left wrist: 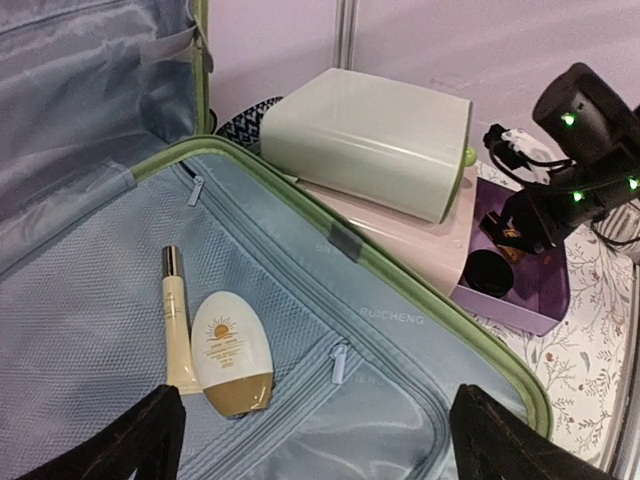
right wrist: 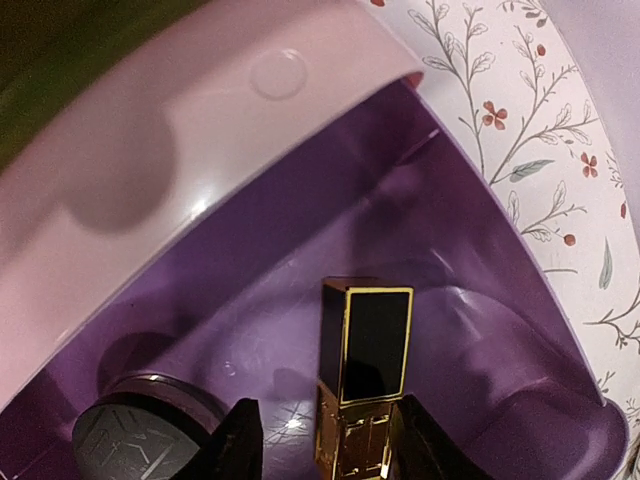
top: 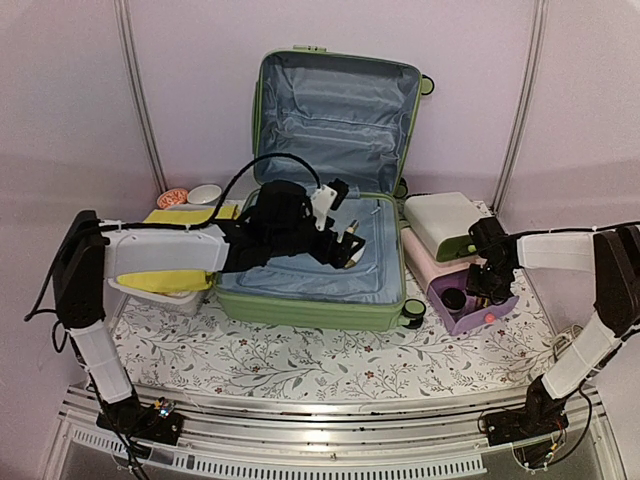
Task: Open, take out, and arrange the luggage
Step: Place the makeup in the drawer, then close the drawer in the storage box.
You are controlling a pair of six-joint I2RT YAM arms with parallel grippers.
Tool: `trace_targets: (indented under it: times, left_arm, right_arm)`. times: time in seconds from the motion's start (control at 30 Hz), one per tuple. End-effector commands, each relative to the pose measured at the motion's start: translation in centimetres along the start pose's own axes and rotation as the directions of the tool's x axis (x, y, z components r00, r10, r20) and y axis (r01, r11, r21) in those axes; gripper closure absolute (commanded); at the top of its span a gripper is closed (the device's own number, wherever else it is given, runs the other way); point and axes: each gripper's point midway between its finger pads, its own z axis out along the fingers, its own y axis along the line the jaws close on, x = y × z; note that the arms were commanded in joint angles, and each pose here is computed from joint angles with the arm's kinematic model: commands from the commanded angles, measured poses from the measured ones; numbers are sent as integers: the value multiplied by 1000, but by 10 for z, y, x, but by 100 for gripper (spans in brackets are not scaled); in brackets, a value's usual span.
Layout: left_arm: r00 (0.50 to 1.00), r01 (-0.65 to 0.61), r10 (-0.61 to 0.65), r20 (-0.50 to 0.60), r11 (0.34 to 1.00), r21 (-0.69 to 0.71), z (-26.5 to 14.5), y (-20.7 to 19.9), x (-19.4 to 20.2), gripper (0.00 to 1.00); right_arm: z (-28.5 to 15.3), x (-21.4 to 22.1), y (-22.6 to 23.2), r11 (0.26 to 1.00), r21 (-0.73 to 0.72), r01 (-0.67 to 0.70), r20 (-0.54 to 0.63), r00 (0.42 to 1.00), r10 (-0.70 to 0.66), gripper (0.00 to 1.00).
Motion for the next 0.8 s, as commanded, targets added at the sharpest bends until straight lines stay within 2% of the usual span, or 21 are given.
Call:
trace_targets:
  times: [0.0, 0.13, 0.17, 0.27, 0.47, 0.57, 0.6, 0.63, 0.67, 0.77]
  left_arm:
    - [984, 76, -77, -163, 997, -9, 20, 13, 38, 6]
    - [973, 84, -92, -212, 995, -47, 32, 22, 44, 9]
    - [965, 88, -97, -243, 995, -49, 41, 23, 57, 9]
    - [959, 108, -117, -259, 993, -50, 48, 25, 66, 11]
    - [947, 130, -141, -289, 990, -58, 61, 27, 82, 13]
    - [948, 134, -144, -285, 990, -53, 64, 26, 84, 14]
    - [948, 135, -144, -283, 989, -53, 64, 26, 84, 14]
    - [950, 134, -144, -277, 990, -54, 64, 27, 83, 14]
    - [951, 133, -144, -274, 989, -57, 64, 28, 83, 14]
    - [952, 138, -148, -266, 989, -55, 64, 27, 81, 15]
  right_arm:
    - [-8, -13, 12, 998, -61, 31, 34, 999, -29, 53]
    - [-23, -16, 17, 992, -115, 59, 49, 997, -54, 53]
    - [-28, -16, 18, 990, -129, 64, 50, 997, -58, 53]
    - [-44, -14, 16, 985, -161, 56, 57, 997, -48, 53]
    - [-85, 0, -22, 987, -120, -103, 85, 990, 114, 58]
    - [-94, 18, -56, 966, -5, -258, 76, 963, 257, 74]
    - [-95, 24, -64, 958, 21, -286, 71, 956, 284, 82]
    - [-95, 30, -69, 949, 35, -314, 66, 948, 311, 94]
    - [-94, 35, -71, 944, 37, -327, 62, 944, 325, 97]
    - [-93, 40, -64, 929, -4, -369, 35, 929, 369, 99]
